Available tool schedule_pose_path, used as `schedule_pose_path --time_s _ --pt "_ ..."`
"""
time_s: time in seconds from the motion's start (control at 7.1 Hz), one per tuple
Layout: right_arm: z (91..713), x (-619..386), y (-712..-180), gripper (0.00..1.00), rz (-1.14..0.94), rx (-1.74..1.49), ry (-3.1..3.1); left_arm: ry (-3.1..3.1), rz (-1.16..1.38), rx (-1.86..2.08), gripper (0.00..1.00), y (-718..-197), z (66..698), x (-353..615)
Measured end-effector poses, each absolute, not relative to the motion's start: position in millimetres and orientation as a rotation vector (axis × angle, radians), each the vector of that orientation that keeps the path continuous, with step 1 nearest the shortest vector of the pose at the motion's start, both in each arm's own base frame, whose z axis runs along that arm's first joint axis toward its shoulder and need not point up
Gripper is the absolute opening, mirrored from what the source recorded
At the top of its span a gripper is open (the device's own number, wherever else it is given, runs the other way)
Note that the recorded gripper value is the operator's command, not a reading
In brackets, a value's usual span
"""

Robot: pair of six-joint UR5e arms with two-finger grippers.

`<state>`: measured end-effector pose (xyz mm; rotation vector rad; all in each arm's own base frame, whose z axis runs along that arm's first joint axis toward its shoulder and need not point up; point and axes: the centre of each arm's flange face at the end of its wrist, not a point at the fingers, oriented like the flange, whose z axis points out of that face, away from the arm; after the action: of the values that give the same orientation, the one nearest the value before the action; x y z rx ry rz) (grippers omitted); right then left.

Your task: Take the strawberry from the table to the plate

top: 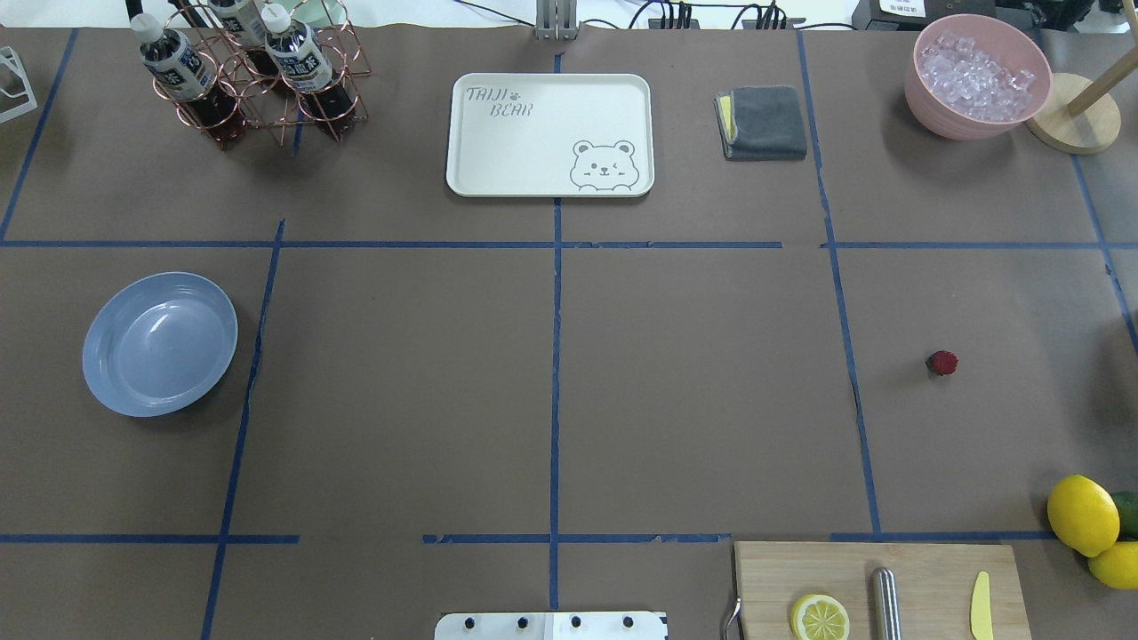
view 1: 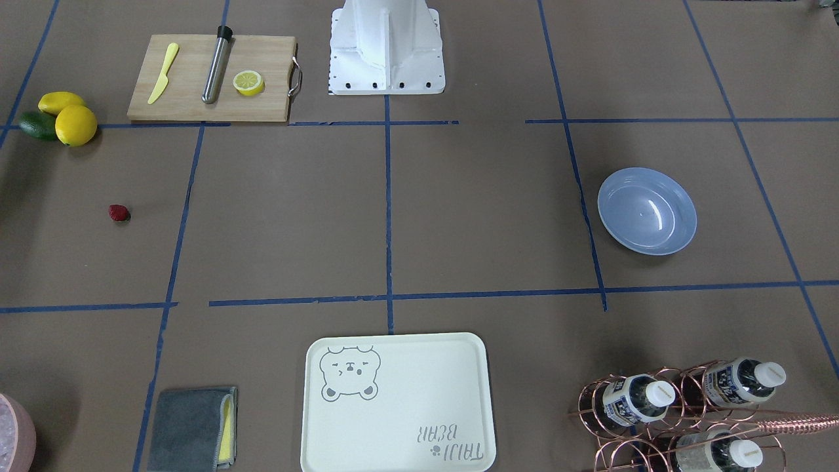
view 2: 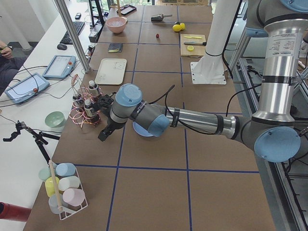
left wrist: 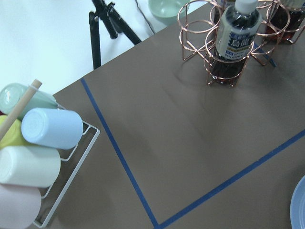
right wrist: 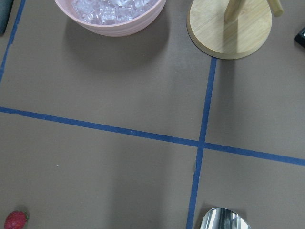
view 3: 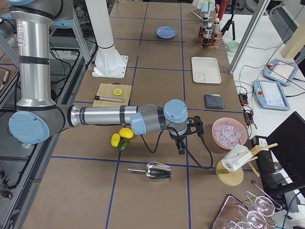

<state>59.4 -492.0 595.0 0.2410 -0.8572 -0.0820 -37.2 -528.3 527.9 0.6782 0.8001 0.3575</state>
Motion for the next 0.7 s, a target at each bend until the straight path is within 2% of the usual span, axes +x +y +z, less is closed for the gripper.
schedule_pose_path --time_s 0.42,0.56,0.7 --pt "596.0 58.2 -492.4 1.0 -0.085 0.242 -0.86 0.954 0.433 0.602 1.0 -502.6 550.4 76.2" --pt "597.6 58.3 -492.1 1.0 -0.084 0.239 -0.86 0.944 0.396 0.569 0.89 -488.6 565.4 105.0" --pt "599.1 58.3 -491.9 1.0 -0.083 0.237 -0.859 0.92 0.326 0.544 0.69 -475.6 578.4 132.2"
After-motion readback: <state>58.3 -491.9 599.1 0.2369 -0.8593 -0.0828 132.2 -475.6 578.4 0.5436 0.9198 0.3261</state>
